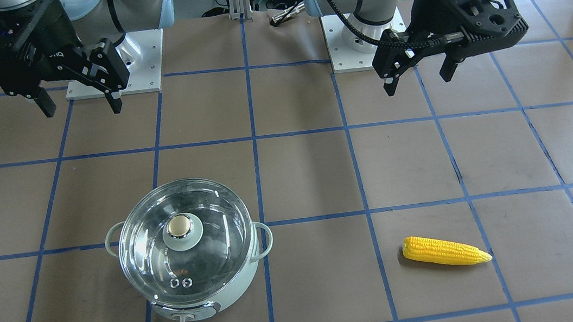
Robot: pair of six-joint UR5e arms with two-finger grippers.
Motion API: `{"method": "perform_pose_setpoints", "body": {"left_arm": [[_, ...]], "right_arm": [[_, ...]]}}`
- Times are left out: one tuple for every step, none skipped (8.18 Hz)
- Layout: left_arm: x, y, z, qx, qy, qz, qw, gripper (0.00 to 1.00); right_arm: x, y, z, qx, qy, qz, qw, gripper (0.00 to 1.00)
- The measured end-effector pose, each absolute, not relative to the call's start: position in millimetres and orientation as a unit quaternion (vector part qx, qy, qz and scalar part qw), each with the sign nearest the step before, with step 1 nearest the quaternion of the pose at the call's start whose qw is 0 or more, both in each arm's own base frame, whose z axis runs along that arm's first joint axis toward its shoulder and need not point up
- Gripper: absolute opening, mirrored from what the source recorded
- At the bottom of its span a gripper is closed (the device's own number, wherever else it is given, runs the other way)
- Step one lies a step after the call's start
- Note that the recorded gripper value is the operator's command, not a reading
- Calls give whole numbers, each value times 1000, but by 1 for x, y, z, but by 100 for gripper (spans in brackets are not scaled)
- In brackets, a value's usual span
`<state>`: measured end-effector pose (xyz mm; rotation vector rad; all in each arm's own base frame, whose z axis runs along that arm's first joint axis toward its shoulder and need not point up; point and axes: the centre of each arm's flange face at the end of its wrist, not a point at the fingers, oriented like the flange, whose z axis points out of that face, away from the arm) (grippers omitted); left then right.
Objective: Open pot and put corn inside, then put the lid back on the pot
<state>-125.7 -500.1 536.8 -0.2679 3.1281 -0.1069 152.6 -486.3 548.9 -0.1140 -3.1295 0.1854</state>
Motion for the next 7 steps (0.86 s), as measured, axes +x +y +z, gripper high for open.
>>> {"method": "perform_pose_setpoints", "body": {"left_arm": [[-127, -502, 537, -90, 995, -36, -8, 100], [-126, -508, 536, -98, 994, -49, -12, 100], [-123, -518, 533, -127, 989, -69, -16, 100], [-121, -532, 521, -180, 980, -76, -20, 100], [-118, -547, 506, -243, 966, -82, -24, 100], [-113, -560, 489, -303, 949, -79, -26, 100], [-104, -571, 472, -360, 930, -70, -28, 100]], "right_arm": [[152, -486, 549, -36, -998, 59, 2, 100], [152, -486, 549, -36, -998, 59, 2, 100], [152, -486, 549, -36, -998, 59, 3, 100], [152, -486, 549, -36, -998, 59, 3, 100], [152, -486, 549, -36, -998, 59, 3, 100], [152, -486, 549, -36, -998, 59, 2, 100], [152, -486, 549, -36, -998, 59, 2, 100]]}}
